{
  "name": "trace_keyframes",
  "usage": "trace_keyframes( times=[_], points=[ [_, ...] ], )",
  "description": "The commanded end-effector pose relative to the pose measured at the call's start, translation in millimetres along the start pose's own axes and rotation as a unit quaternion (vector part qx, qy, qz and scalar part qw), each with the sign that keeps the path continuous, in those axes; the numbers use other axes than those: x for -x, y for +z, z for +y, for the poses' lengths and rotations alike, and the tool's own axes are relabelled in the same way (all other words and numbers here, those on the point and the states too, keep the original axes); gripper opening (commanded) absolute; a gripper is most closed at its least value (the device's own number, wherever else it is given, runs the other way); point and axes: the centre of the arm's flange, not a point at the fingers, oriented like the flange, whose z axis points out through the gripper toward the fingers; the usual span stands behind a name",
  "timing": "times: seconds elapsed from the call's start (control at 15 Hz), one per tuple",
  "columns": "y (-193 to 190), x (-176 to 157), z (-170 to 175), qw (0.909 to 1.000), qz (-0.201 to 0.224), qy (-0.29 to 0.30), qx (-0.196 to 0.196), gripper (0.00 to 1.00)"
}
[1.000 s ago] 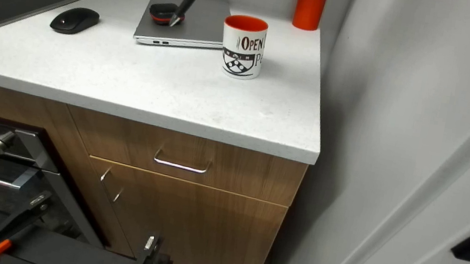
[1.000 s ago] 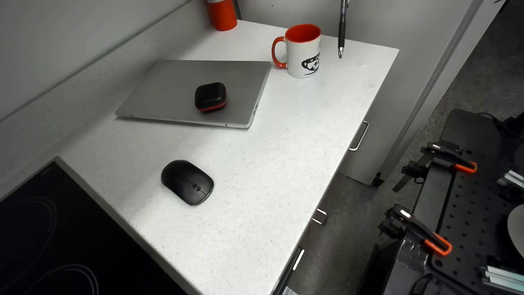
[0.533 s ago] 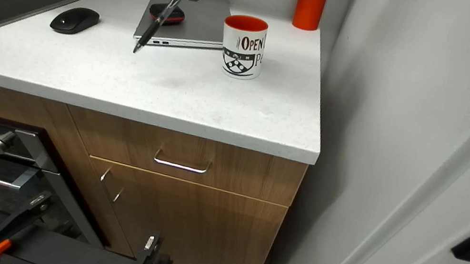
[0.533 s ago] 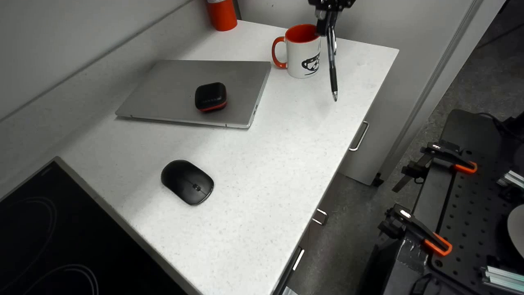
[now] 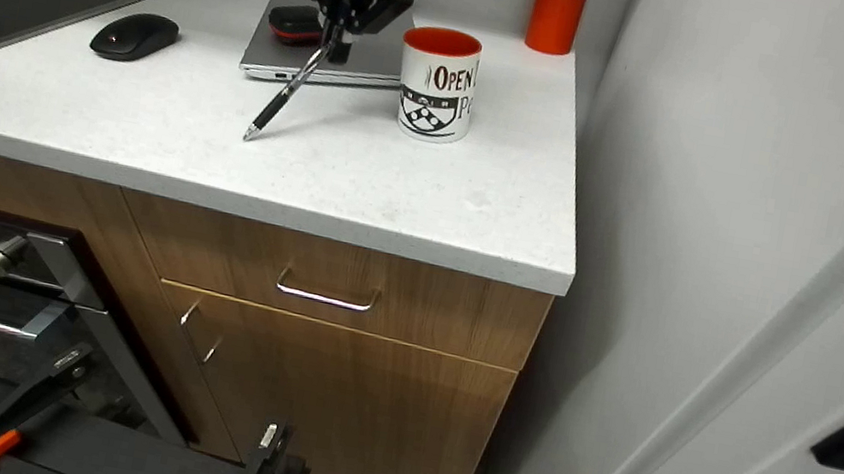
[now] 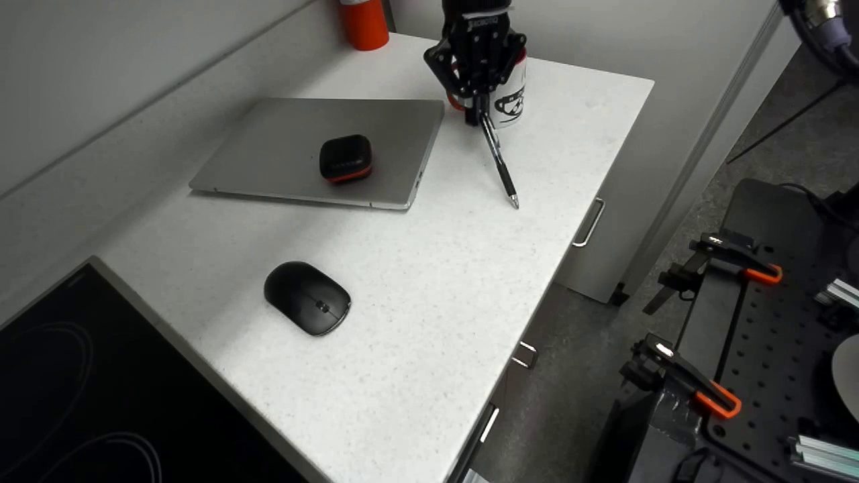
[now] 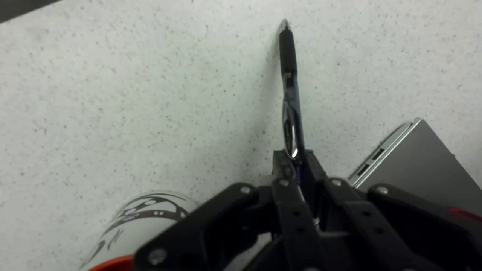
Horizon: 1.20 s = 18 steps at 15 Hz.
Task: Take the pen out of the mug and put it on the counter
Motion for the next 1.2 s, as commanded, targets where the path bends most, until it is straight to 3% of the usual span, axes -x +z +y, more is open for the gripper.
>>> trace_keyframes(
  times=[0.0,0.13,0.2,0.4,0.8,0.87,1.13],
  points=[
    [14.1,-45.5,-12.2,0.9996,0.006,0.000,0.028,0.00],
    [18.8,-55.2,-13.0,0.9994,0.009,0.000,0.035,0.00],
    [20.4,-58.6,-13.4,0.9993,0.010,-0.001,0.037,0.25],
    [17.5,-60.6,-16.3,0.9990,0.014,-0.007,0.042,0.42],
    [7.8,-50.1,-25.2,0.9989,0.010,-0.029,0.036,0.94],
    [6.8,-46.9,-28.1,0.9987,0.005,-0.038,0.033,1.00],
    [-1.2,-34.3,-38.3,0.9976,0.021,-0.055,0.037,1.00]
  ],
)
